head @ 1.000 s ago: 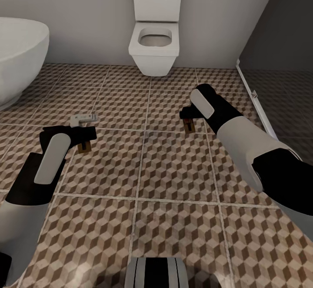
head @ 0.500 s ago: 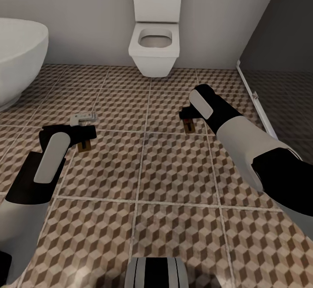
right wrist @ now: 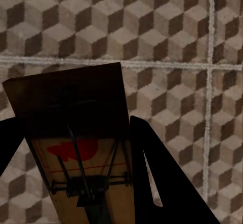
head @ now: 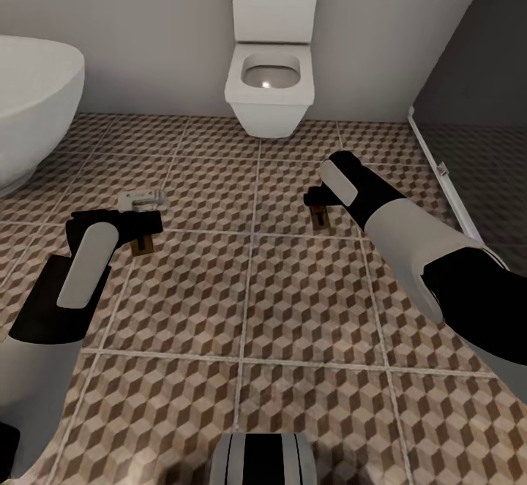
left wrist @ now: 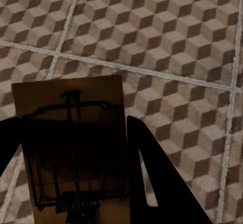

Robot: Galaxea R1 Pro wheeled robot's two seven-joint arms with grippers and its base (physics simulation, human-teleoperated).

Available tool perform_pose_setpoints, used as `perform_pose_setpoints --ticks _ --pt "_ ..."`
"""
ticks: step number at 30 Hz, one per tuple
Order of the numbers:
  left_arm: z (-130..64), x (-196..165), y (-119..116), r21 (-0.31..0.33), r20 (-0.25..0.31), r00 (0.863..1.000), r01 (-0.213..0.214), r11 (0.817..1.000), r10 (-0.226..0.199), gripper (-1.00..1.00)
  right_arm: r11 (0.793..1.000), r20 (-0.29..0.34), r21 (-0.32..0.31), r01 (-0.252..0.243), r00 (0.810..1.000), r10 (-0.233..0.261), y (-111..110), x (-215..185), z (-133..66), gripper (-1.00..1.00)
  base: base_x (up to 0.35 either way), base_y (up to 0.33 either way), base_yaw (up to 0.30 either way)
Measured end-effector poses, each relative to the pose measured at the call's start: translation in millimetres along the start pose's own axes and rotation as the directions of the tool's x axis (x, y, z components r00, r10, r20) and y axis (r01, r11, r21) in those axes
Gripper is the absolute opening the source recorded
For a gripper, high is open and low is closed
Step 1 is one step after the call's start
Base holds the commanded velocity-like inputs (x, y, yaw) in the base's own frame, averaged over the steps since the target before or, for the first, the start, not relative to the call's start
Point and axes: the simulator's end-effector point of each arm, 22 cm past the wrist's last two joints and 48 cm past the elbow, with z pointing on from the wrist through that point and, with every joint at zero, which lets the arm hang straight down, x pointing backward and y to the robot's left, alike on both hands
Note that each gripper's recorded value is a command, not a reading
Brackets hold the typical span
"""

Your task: Take the four mousetraps from the cabinet in the bathroom and place them on the bathroom floor. Make sure all four end up on the same floor surface, and ensure that at least two of them are either under or directly next to the same bathroom sink.

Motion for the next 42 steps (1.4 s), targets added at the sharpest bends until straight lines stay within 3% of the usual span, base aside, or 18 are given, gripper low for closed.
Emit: perform_pose_setpoints --ticks 10,22,28,36,42 --pt "0.1 0.0 0.1 -0.001 0.0 1.0 0.0 1.0 0.0 -1.0 0.999 0.004 0.025 0.021 1.0 -0.021 -4.2 3.7 4.9 -1.0 0.224 0.194 0.0" --pt "0.3 0.7 -1.7 0.001 -0.001 1.0 -0.002 1.0 0.002 -1.0 0.999 -0.012 0.04 0.012 1.0 -0.012 -20.1 12.5 14.0 -1.0 0.124 0.101 0.0" --pt "0.2 1.1 -3.1 0.003 -0.001 1.0 -0.004 1.0 0.004 -1.0 1.0 -0.036 -0.014 -0.011 0.999 0.01 -36.8 27.9 30.0 -1.0 0.018 0.014 0.0" --pt "0.0 0.9 -5.1 0.006 -0.001 1.0 -0.004 1.0 0.004 -1.0 1.0 -0.016 -0.009 -0.02 1.0 0.02 -57.0 34.7 45.3 -1.0 0.003 0.002 0.0" --pt "-0.1 0.7 -5.5 0.006 0.0 1.0 -0.004 1.0 0.004 -1.0 1.0 0.053 0.015 0.011 0.999 -0.012 -56.7 25.7 49.9 -1.0 0.0 0.0 0.0"
